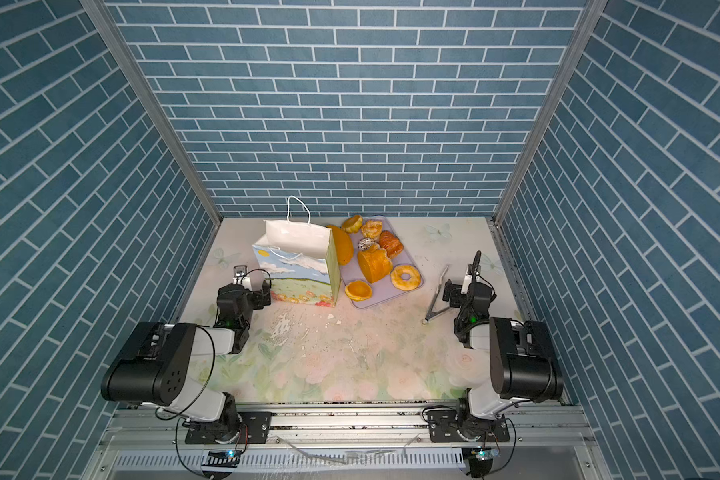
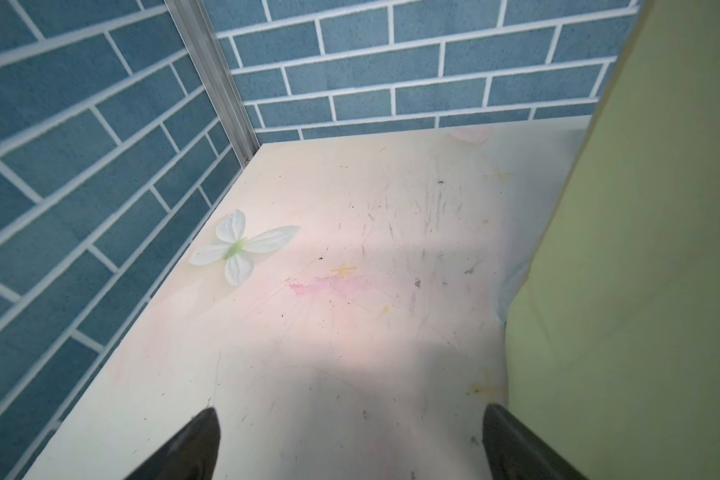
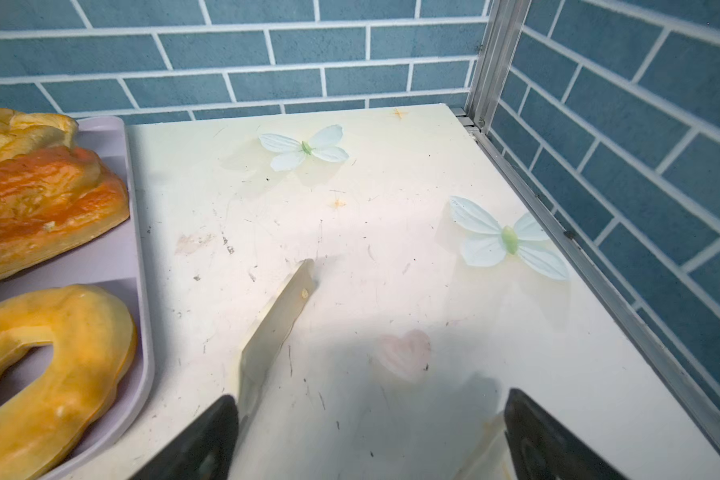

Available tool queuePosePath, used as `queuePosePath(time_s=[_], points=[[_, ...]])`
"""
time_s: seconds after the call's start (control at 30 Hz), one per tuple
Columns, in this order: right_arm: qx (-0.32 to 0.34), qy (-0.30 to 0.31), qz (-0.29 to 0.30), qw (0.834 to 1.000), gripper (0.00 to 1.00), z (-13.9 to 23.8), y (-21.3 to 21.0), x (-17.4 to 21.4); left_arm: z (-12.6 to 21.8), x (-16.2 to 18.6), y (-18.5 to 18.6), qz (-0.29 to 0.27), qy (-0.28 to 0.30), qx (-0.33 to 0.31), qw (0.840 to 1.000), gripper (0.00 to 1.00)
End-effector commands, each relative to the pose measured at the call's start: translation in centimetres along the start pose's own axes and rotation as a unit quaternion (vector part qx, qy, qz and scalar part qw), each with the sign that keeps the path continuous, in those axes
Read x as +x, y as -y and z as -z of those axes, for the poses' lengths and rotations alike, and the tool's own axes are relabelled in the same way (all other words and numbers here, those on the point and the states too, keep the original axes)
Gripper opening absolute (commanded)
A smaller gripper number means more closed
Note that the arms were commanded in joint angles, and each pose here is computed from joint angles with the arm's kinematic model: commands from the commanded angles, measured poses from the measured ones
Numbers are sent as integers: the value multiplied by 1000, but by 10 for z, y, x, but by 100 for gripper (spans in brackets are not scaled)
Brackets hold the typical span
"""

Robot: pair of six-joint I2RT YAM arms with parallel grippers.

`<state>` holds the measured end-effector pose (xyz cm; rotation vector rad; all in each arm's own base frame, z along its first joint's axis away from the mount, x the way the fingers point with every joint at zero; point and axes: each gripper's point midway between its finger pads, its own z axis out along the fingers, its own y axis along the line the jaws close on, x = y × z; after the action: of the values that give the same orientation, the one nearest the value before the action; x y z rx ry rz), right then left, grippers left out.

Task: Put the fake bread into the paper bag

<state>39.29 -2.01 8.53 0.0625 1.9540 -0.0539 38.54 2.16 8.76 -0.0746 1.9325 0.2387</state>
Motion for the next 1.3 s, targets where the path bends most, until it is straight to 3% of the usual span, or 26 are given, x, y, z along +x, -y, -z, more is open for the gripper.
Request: queuePosePath(time_s=[0.0,0.9,0.97,1.13,1.27], points=[[-2,6,4,1000,99,-1,0,-4,-2,-10,0,2,13,3,1000,100],[0,6,1,1000,98,-1,1,-4,-2,-9,0,2,12,3,1000,100],[-21,19,13,1000,95,4,-7,-6,-1,-11,1,4,15,4,1000,99],[7,51,1,999,95,27,4,-26,10,-26,-9,13,8,-5,1000,100],[-2,53,4,999,94,49,1,-52,33,-48,-29,69,-35,-18,997,99]])
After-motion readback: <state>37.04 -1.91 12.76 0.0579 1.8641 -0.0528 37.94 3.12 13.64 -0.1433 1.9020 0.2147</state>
